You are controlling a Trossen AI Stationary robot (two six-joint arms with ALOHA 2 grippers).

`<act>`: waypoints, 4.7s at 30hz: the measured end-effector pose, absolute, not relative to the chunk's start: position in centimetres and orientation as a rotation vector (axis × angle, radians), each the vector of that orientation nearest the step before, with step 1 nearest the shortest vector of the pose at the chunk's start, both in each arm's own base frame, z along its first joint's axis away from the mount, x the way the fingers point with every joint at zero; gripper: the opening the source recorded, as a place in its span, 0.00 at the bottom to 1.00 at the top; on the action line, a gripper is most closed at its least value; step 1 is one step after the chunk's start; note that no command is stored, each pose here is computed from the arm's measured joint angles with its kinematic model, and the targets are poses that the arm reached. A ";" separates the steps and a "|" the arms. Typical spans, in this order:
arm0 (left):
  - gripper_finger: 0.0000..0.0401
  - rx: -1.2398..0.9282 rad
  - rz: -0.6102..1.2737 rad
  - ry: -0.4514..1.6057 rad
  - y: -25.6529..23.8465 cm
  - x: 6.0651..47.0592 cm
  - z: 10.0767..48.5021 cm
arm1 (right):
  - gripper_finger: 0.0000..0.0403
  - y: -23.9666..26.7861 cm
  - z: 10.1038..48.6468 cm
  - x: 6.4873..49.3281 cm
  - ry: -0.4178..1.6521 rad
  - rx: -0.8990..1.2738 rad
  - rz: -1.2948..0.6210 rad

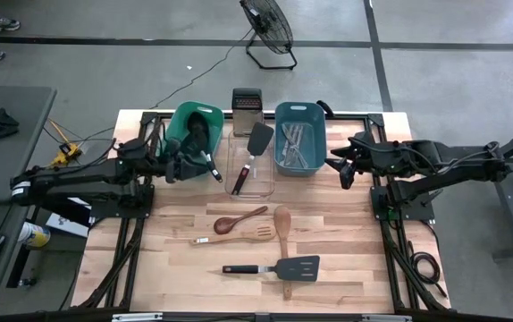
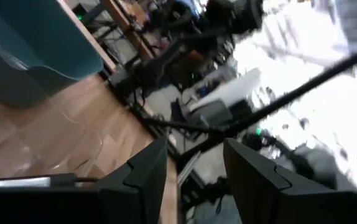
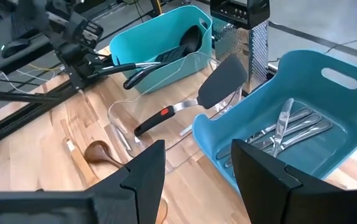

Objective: Pick & Place Kitchen Items
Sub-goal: Put the slotted spatula into the transparent bin

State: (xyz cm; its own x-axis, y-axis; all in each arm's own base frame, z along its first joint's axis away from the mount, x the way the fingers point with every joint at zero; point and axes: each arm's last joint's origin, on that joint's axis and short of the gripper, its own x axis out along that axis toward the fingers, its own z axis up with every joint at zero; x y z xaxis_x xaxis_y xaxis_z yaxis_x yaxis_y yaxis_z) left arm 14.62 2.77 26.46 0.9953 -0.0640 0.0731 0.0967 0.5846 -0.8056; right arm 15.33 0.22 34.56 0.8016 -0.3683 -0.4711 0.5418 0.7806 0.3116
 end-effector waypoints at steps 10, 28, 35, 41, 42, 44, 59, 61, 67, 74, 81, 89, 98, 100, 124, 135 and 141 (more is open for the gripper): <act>0.39 -0.654 -0.162 0.248 0.0 16.5 29.4 | 0.44 0.2 33.7 14.8 0.469 0.585 -0.551; 0.39 -0.316 -0.242 0.426 -6.6 22.4 31.1 | 0.44 1.7 33.6 14.8 0.586 0.642 -0.297; 0.39 -0.230 -0.269 0.541 -10.9 25.3 29.1 | 0.44 3.2 33.6 14.6 0.614 0.609 -0.205; 0.39 -0.114 -0.329 0.624 -14.5 28.0 27.1 | 0.44 4.3 33.6 14.3 0.636 0.585 -0.135; 0.39 -0.103 -0.334 0.633 -15.0 28.5 26.8 | 0.44 4.4 33.6 14.3 0.638 0.584 -0.127; 0.39 -0.096 -0.343 0.661 -15.5 29.5 25.9 | 0.44 4.7 33.6 14.2 0.637 0.582 -0.123; 0.39 -0.117 -0.328 0.799 -17.1 32.5 21.1 | 0.44 6.0 33.7 13.7 0.631 0.638 -0.120; 0.39 -0.113 -0.327 0.802 -17.1 32.5 21.1 | 0.44 6.1 33.6 13.6 0.632 0.669 -0.124; 0.47 -0.055 -0.296 0.900 -17.2 31.9 21.6 | 0.44 7.1 33.3 14.0 0.638 0.675 -0.137; 0.55 0.067 -0.319 0.927 -18.4 31.4 23.2 | 0.44 8.8 32.4 15.6 0.662 0.703 -0.163; 0.56 0.095 -0.291 0.936 -18.6 31.2 23.3 | 0.44 10.6 31.3 16.9 0.704 0.742 -0.175; 0.56 0.130 -0.376 0.955 -19.3 30.9 22.8 | 0.44 12.2 30.4 17.3 0.742 0.787 -0.181; 0.56 0.226 -0.353 0.972 -21.0 30.8 21.3 | 0.44 13.4 29.7 17.3 0.779 0.802 -0.187; 0.56 0.227 -0.342 0.951 -21.2 31.2 21.0 | 0.44 13.5 29.6 17.4 0.779 0.803 -0.195; 0.56 0.140 -0.257 1.093 -21.8 31.9 16.5 | 0.44 13.4 29.7 17.5 0.733 0.809 -0.217; 0.56 0.082 -0.192 1.165 -21.9 32.1 14.5 | 0.44 13.4 29.7 17.5 0.733 0.809 -0.217; 0.53 0.108 -0.162 1.189 -21.7 31.9 14.2 | 0.44 13.4 29.7 17.5 0.725 0.806 -0.223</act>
